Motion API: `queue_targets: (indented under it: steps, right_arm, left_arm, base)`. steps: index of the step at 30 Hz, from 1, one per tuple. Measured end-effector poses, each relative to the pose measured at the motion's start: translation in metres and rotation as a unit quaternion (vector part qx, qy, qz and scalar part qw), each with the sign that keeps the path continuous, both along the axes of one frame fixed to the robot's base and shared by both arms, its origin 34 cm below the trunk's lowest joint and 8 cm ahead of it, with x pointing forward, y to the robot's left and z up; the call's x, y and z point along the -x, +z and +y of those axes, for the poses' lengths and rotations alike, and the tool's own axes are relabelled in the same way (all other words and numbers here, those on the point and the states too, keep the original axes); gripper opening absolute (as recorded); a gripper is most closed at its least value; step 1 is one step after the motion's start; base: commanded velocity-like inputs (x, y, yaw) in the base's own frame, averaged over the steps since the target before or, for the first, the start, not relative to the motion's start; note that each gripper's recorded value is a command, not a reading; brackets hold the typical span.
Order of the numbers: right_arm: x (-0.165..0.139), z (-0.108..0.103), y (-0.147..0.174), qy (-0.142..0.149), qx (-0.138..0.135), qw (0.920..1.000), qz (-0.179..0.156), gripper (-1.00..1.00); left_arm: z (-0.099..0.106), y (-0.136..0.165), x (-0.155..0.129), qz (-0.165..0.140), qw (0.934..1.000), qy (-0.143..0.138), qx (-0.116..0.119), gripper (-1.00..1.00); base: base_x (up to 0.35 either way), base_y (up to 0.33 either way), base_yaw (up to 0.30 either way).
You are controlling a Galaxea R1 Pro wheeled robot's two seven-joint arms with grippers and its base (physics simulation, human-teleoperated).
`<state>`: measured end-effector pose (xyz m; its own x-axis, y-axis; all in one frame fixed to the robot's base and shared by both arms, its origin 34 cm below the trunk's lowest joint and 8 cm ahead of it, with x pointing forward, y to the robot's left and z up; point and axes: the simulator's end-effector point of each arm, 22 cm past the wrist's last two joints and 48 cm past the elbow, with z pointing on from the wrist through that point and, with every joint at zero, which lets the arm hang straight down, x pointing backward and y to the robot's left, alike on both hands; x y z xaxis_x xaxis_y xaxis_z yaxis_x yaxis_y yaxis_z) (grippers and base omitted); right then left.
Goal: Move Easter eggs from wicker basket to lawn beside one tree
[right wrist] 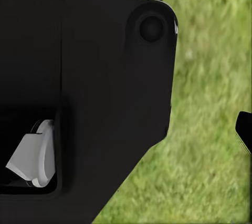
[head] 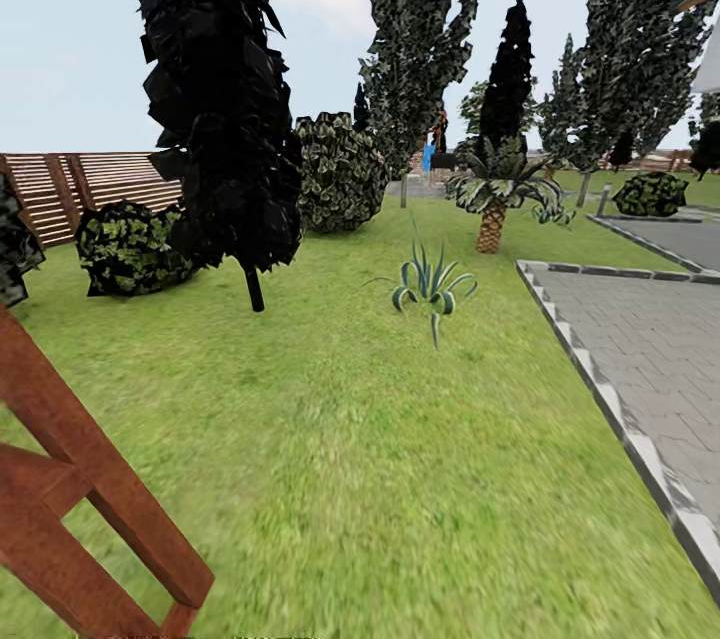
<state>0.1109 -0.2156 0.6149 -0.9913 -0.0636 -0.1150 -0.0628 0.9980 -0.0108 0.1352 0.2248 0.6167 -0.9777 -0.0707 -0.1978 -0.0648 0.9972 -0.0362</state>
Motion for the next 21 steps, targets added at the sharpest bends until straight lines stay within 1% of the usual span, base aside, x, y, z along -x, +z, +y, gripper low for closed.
queue_targets:
  steps: [9, 21]
  right_arm:
    - [-0.0069, 0.0008, 0.0009, 0.000, -0.002, 0.9999, -0.015, 1.00]
    - [-0.0075, 0.0018, 0.0010, 0.000, -0.002, 0.9999, -0.017, 1.00]
  left_arm:
    - [0.0000, -0.0001, 0.0001, 0.000, 1.0000, 0.000, 0.000, 1.00]
    - [-0.0001, -0.0001, 0.0006, 0.001, 1.0000, 0.000, 0.000, 1.00]
  base:
    - [-0.148, 0.000, 0.292]
    - [-0.039, 0.000, 0.292]
